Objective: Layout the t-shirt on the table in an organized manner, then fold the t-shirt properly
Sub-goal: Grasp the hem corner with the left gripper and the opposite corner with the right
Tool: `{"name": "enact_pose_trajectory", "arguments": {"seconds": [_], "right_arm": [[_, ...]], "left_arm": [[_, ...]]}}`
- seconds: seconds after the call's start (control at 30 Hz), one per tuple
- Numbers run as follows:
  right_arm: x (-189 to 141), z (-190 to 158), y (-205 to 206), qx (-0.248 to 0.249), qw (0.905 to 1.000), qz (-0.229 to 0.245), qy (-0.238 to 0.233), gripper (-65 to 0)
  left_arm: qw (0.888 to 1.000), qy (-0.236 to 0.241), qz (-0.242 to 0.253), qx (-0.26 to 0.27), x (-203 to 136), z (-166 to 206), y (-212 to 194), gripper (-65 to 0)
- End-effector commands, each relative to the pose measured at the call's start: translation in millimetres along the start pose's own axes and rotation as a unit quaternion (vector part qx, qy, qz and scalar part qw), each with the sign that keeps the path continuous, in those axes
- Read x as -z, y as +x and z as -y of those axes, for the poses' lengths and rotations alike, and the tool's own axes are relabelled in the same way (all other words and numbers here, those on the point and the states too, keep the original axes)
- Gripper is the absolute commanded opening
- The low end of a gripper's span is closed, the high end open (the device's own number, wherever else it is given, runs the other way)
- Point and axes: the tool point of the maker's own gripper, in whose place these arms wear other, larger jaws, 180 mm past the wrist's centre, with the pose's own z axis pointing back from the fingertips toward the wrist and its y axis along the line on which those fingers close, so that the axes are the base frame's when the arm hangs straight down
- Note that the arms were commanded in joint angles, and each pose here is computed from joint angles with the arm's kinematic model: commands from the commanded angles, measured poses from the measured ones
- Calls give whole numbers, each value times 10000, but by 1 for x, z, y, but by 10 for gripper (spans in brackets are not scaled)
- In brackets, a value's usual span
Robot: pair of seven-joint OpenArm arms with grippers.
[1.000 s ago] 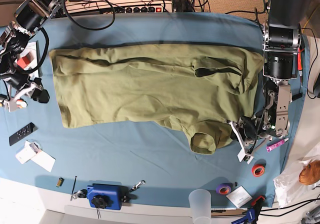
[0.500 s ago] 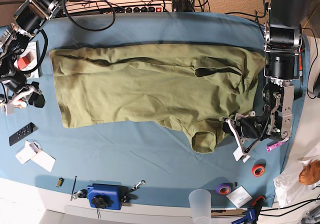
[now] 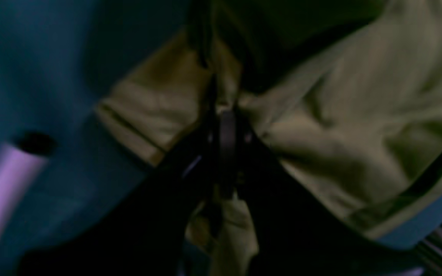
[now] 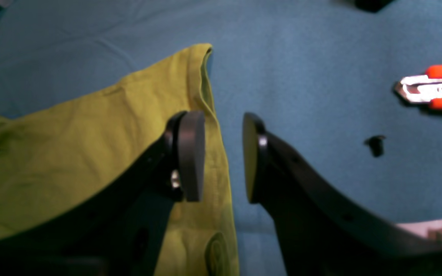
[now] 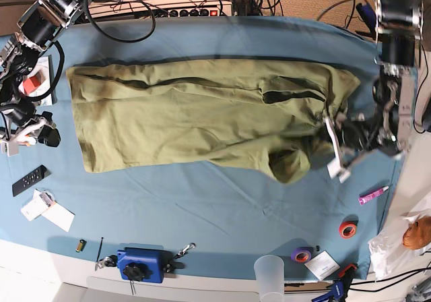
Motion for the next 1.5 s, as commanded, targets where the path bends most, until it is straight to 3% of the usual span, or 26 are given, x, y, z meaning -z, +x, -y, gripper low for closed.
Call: {"name": "enact_pose_trajectory", "arguments": {"seconds": [0.0,0.07,0.2,0.27,0.5,0.77,1.0,1.2,1.3,1.47], "right_arm": [[-8,1,26,-128,9993,346,-7,-471],[-7,1,25,-120,9993,343,1,-471],[-7,0,23,-113,9994,317,6,-471],[-7,0,24,-113,9994,318,8,-471],[-7,0,22,-113,9996,273,5,-471],[-6,5,19,-194,9996,163,-138,-471],[19,-8,16,-929,9952,-69,-293,-471],[41,-36,47,-1575,9872,160,-184,-471],[49,-35,62,-1433,9893,241,-157,-471],[79,-25,57,-596,9981,91,97,-471]], "left_arm": [[9993,124,342,120,-11,-5,19,-650],[9986,289,411,179,-12,-8,21,-624],[9963,529,567,381,-23,-12,38,-434],[9944,637,760,370,-32,-14,55,-396],[9798,1181,1603,157,-75,-35,110,-396],[9794,107,2015,9,-43,17,127,-396],[9772,291,2093,-198,-35,20,137,-396],[9772,208,2103,-198,-31,27,139,-396],[9774,248,2091,-187,-31,26,138,-396],[9774,244,2090,-190,-31,26,138,-396]]}}
